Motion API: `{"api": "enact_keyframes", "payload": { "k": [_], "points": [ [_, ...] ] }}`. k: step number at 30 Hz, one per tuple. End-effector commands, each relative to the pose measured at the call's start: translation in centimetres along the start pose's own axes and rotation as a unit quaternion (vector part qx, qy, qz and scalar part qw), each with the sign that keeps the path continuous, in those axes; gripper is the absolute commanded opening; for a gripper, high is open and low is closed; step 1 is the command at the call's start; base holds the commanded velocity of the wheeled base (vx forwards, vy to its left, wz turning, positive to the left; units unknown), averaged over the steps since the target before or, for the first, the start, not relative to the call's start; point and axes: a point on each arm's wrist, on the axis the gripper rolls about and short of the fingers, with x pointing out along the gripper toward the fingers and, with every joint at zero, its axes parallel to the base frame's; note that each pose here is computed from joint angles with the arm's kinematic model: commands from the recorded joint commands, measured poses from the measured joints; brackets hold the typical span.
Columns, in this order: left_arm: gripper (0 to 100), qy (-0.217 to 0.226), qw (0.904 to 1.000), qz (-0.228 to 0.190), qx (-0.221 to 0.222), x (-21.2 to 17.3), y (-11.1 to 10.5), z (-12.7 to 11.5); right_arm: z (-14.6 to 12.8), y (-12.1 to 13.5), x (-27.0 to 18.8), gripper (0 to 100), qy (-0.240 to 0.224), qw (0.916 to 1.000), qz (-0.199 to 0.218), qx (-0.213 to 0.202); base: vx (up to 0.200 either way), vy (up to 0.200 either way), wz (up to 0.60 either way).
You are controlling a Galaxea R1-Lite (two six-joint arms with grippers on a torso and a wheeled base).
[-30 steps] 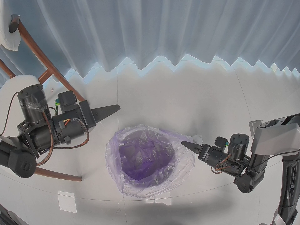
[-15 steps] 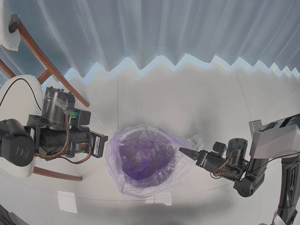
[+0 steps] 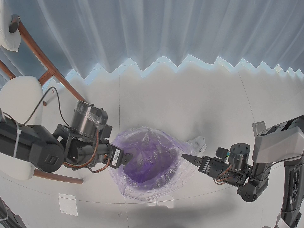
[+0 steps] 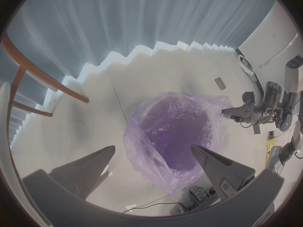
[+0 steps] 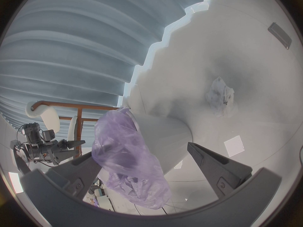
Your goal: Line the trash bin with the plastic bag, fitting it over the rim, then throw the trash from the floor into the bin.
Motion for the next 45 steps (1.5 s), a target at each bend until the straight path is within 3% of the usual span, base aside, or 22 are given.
{"api": "enact_keyframes", "payload": {
  "k": [1, 12, 17, 18, 24, 27, 36, 45],
  "points": [
    [100, 0.035, 0.9994, -0.005, -0.002, 2.8, -1.6, -0.7, -0.3, -0.4, 0.1, 100, -0.003, 0.9999, -0.010, 0.000, 0.000, 0.000, 0.00],
    [100, 0.068, 0.9956, 0.063, -0.008, 6.1, -2.0, -1.9, -0.3, -0.4, 0.3, 100, -0.004, 1.0000, -0.008, 0.000, 0.000, 0.000, 0.00],
    [100, 0.070, 0.9945, 0.074, -0.023, 7.2, -2.2, -1.8, -0.2, -0.4, 0.4, 100, -0.006, 1.0000, -0.006, -0.001, 0.000, 0.000, 0.00],
    [0, 0.071, 0.9942, 0.078, -0.024, 7.3, -2.2, -1.8, -0.2, -0.4, 0.4, 100, -0.006, 1.0000, -0.006, -0.001, 0.000, 0.000, 0.00],
    [0, 0.069, 0.9939, 0.082, -0.028, 6.9, -1.9, -1.8, -0.4, -0.6, 0.2, 100, -0.003, 0.9999, -0.011, 0.001, 0.000, 0.000, 0.00],
    [0, 0.053, 0.9938, 0.089, -0.041, 5.2, -0.8, -1.3, -0.2, -0.7, 0.2, 100, -0.006, 0.9999, -0.012, 0.002, 0.000, 0.000, 0.00],
    [0, 0.122, 0.9830, 0.123, -0.060, 3.7, 2.7, -6.0, 0.0, -0.7, 0.6, 100, -0.010, 0.9999, -0.009, 0.000, 0.000, 0.000, 0.00],
    [0, 0.110, 0.9831, 0.113, -0.093, 5.6, 4.6, -6.7, 0.2, -0.8, 1.0, 100, -0.016, 0.9999, -0.007, 0.000, 0.000, 0.000, 0.00]
  ]
}}
